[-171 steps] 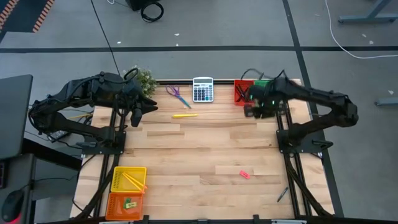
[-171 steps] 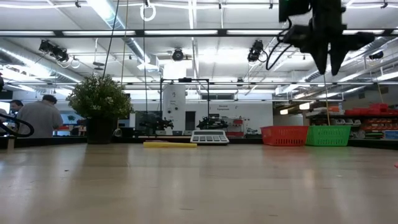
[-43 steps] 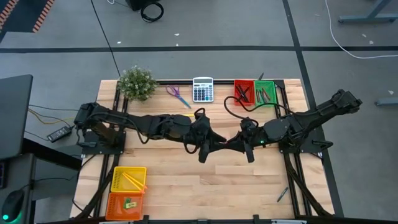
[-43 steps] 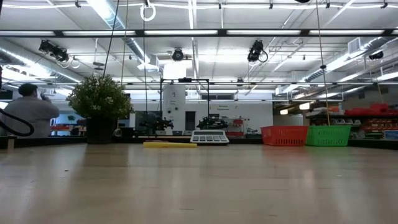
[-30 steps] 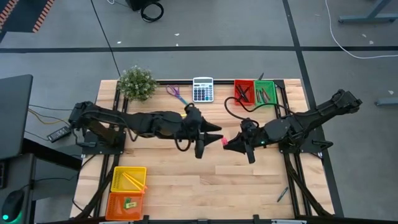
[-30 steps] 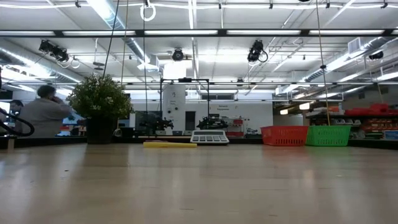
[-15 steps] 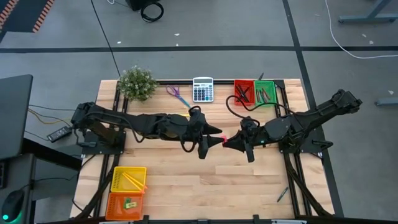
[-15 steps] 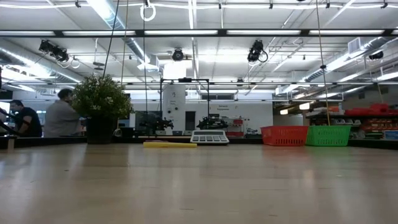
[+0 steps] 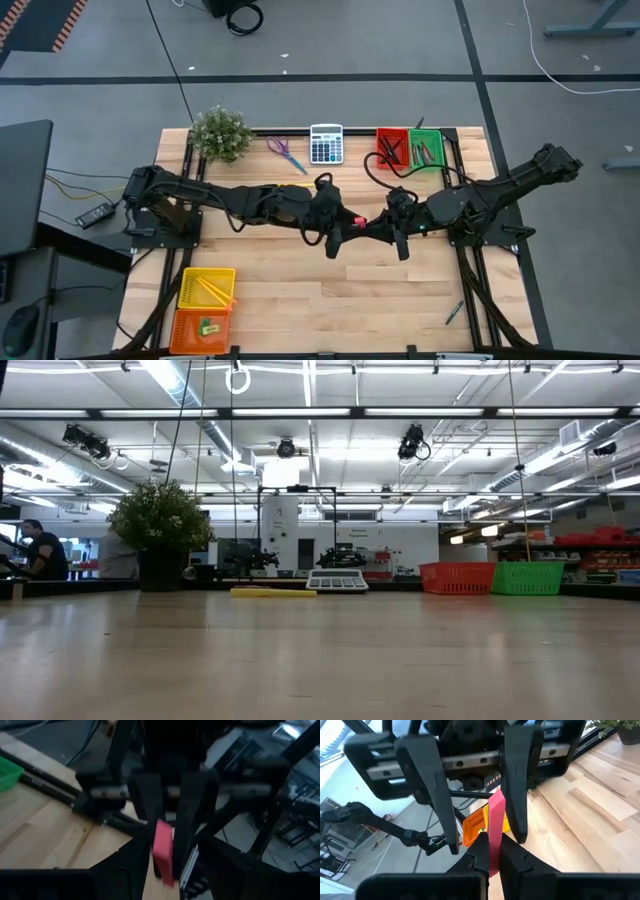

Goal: Sort crayons/erasers/pens/pencils in bins
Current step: Put the pink eraser into the orange bin

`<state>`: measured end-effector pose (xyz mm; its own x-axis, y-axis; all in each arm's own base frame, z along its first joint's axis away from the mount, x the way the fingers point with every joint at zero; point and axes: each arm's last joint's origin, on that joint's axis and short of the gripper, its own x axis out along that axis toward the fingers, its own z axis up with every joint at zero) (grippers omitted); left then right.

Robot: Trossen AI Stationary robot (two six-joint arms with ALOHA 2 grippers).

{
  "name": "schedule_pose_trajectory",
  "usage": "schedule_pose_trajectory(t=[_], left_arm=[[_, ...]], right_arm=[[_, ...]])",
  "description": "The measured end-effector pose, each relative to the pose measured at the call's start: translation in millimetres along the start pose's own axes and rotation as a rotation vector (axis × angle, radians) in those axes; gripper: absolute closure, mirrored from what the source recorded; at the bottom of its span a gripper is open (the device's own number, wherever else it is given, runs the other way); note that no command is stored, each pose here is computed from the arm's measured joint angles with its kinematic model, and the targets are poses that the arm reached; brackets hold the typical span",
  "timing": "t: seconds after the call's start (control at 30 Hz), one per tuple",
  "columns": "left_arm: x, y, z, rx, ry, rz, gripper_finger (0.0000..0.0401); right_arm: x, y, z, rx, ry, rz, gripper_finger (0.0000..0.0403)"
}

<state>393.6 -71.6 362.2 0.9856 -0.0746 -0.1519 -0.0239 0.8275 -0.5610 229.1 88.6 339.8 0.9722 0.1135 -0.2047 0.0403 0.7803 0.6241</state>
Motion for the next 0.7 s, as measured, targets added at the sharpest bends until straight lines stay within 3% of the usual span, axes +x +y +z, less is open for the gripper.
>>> schedule_pose_trajectory(t=[0.37, 0.7], left_arm=[[0.2, -1.5, 2.1, -0.008, -0.025, -0.017, 0.0273], [-0.2, 1.3, -1.8, -0.021, 0.019, 0.015, 0.0377]], right_arm=[[0.0, -0.1, -0.4, 0.006, 0.006, 0.0, 0.0379], [0.4, -0.7, -1.3, 0.011, 0.012, -0.004, 0.0367]])
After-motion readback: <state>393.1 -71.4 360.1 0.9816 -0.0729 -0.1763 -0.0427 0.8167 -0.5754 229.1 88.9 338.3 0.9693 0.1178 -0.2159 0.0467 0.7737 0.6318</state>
